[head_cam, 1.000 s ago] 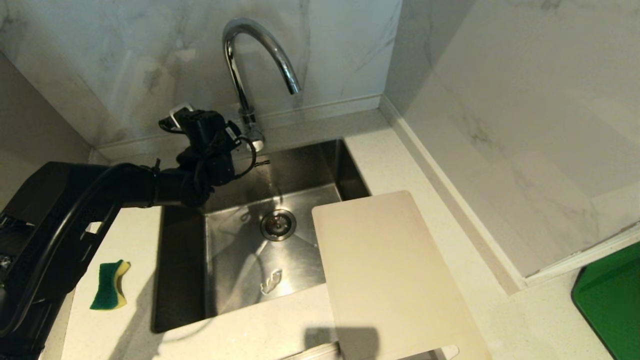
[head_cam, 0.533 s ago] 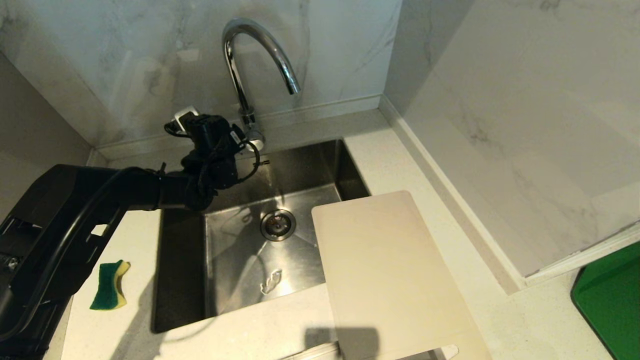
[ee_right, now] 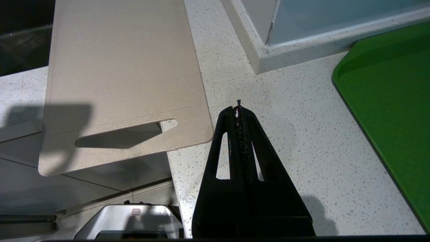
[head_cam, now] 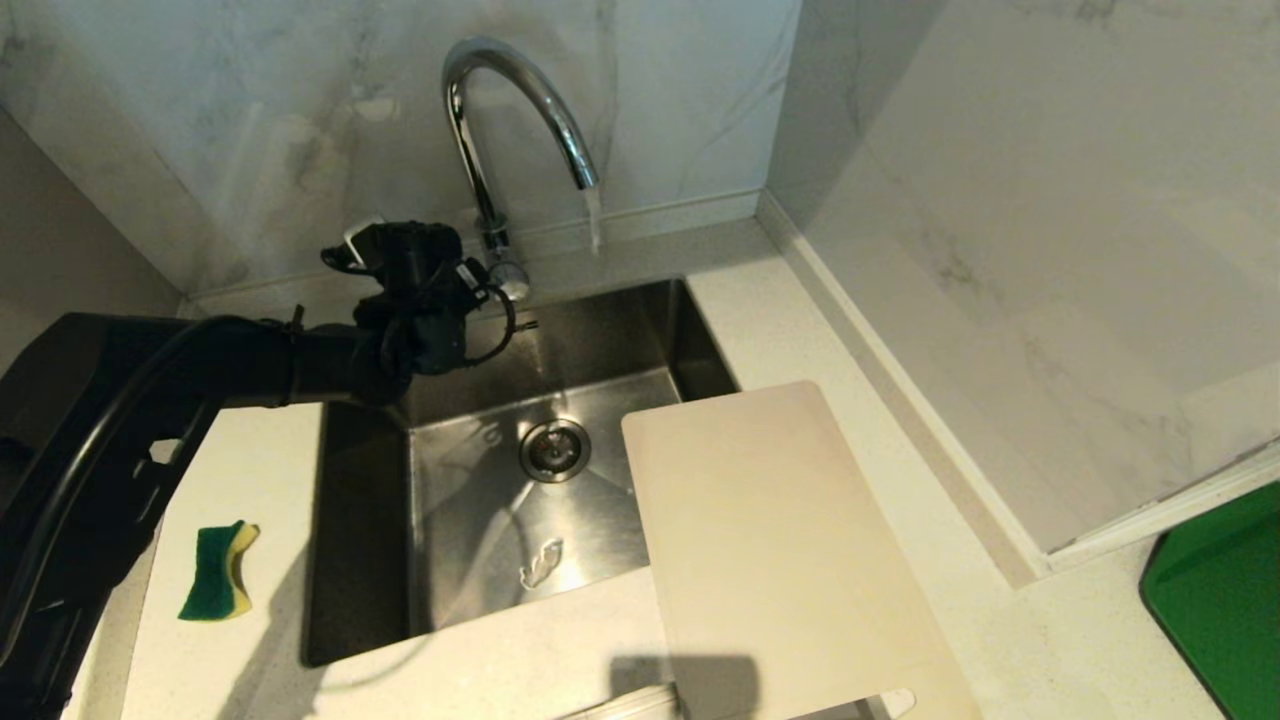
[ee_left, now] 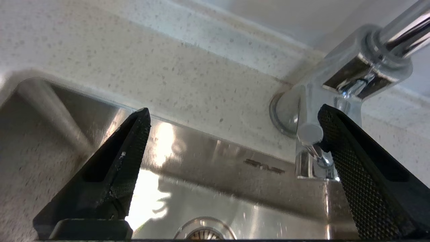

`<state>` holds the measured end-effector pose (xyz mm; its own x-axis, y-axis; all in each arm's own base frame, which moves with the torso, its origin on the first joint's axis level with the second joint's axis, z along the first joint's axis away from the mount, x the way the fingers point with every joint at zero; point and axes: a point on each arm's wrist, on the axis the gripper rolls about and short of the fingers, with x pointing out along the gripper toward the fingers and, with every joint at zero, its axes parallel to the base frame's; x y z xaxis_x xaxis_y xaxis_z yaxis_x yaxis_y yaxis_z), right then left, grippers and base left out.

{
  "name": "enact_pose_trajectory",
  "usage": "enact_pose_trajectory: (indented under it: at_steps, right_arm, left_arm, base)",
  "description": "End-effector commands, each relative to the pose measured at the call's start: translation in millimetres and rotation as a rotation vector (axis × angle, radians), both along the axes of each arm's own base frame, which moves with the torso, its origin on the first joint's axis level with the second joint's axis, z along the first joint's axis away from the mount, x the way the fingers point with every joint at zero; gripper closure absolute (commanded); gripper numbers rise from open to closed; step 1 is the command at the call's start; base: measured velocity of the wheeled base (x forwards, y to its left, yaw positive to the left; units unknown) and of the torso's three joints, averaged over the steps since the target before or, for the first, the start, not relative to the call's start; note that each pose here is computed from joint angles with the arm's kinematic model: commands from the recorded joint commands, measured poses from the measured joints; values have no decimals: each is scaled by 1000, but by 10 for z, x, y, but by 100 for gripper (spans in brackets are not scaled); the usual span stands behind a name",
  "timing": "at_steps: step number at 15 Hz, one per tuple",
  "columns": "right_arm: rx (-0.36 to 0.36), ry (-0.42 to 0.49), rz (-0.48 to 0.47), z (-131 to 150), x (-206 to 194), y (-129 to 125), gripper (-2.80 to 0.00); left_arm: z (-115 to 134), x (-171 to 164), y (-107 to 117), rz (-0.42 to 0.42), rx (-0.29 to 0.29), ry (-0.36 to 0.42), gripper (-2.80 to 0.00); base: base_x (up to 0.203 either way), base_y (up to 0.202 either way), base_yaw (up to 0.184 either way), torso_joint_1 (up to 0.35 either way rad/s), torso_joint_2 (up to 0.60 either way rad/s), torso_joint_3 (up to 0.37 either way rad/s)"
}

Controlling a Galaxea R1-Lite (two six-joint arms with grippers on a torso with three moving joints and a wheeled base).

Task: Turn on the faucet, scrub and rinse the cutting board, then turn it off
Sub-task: Turn on the tap

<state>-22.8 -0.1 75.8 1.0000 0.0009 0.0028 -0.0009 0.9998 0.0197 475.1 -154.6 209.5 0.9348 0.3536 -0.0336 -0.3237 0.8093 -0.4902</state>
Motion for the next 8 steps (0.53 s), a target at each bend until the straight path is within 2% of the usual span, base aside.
enact_pose_trajectory:
  at_steps: [1,5,8]
  right_arm:
    - [0,0,1,0,0,0,0]
    - [0,0,1,0,0,0,0]
    - [0,0,1,0,0,0,0]
  left_arm:
    - [49,-24,35,12,-5,-1,-280]
    - [58,-50,50,3,-7,31,-280]
    - [56,-109,53,-46,-74,91,-280]
  base:
    - [0,0,0,0,0,0]
    - [0,0,0,0,0,0]
    - [0,0,0,0,0,0]
